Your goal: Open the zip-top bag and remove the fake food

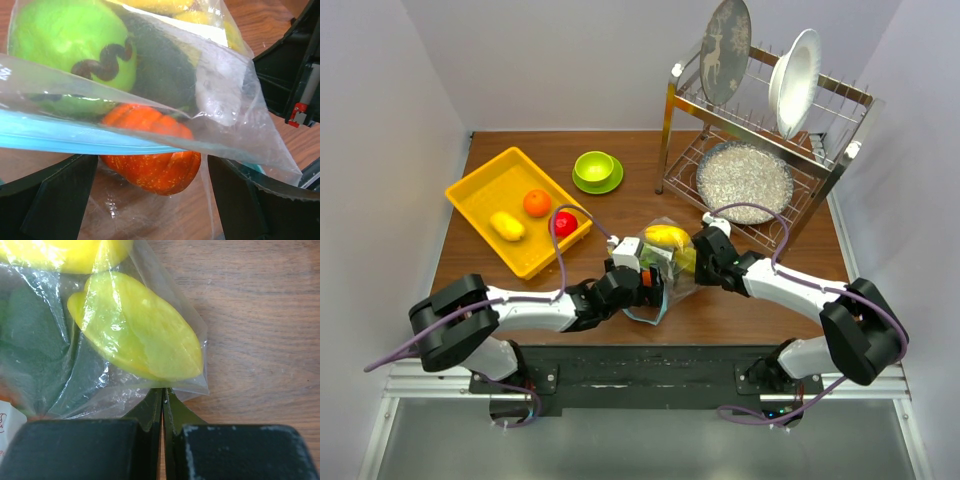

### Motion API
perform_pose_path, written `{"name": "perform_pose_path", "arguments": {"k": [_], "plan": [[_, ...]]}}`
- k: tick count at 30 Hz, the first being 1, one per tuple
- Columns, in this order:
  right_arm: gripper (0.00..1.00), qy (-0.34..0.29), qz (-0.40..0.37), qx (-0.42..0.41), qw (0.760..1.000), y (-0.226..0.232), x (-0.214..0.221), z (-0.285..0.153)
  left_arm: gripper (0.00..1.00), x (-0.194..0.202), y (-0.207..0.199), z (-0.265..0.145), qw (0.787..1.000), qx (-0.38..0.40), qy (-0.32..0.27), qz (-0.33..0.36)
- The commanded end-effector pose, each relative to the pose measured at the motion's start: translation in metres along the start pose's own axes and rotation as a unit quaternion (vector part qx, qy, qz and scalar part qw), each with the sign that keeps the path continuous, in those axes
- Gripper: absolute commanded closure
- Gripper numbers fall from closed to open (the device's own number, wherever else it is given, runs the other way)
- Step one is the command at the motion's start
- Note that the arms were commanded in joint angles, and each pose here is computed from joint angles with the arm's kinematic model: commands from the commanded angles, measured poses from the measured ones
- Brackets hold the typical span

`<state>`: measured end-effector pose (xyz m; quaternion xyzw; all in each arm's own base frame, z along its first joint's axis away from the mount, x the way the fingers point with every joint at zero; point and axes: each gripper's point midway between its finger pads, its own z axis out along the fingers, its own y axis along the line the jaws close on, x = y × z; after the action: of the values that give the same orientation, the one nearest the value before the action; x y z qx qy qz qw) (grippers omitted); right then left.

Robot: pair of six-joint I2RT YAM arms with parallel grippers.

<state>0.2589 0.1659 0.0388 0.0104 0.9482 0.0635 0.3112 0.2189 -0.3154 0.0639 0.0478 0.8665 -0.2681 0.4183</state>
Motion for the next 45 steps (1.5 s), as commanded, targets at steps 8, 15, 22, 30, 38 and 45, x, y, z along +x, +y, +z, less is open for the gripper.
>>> {"name": "perform_pose_path", "arguments": {"k": [8,15,22,30,38,45], "plan": [[1.0,-0.018,0.001,0.003,1.0,-0.003,-0.012,-0.003,0.03,-0.034,0.005,0.005,0.997,-0.051,-0.053,-0.019],[1.0,-0.013,0.002,0.005,1.0,-0.005,-0.008,-0.001,0.14,-0.026,0.007,0.015,0.997,-0.064,-0.035,-0.015],[1.0,-0.013,0.002,0.001,1.0,-0.003,-0.009,0.0,0.23,-0.003,0.025,0.008,0.996,-0.085,-0.002,-0.009],[1.0,-0.008,0.004,-0.006,1.0,0.002,-0.01,0.002,0.27,0.01,0.03,0.006,0.997,-0.079,0.017,0.002],[1.0,-0.011,0.004,-0.005,1.0,0.001,-0.011,0.002,0.17,0.029,0.042,0.006,0.994,-0.093,0.045,0.022],[1.0,-0.012,0.002,-0.002,1.0,0.0,-0.011,0.001,0.52,0.015,0.033,0.001,0.996,-0.083,0.028,0.015]]}}
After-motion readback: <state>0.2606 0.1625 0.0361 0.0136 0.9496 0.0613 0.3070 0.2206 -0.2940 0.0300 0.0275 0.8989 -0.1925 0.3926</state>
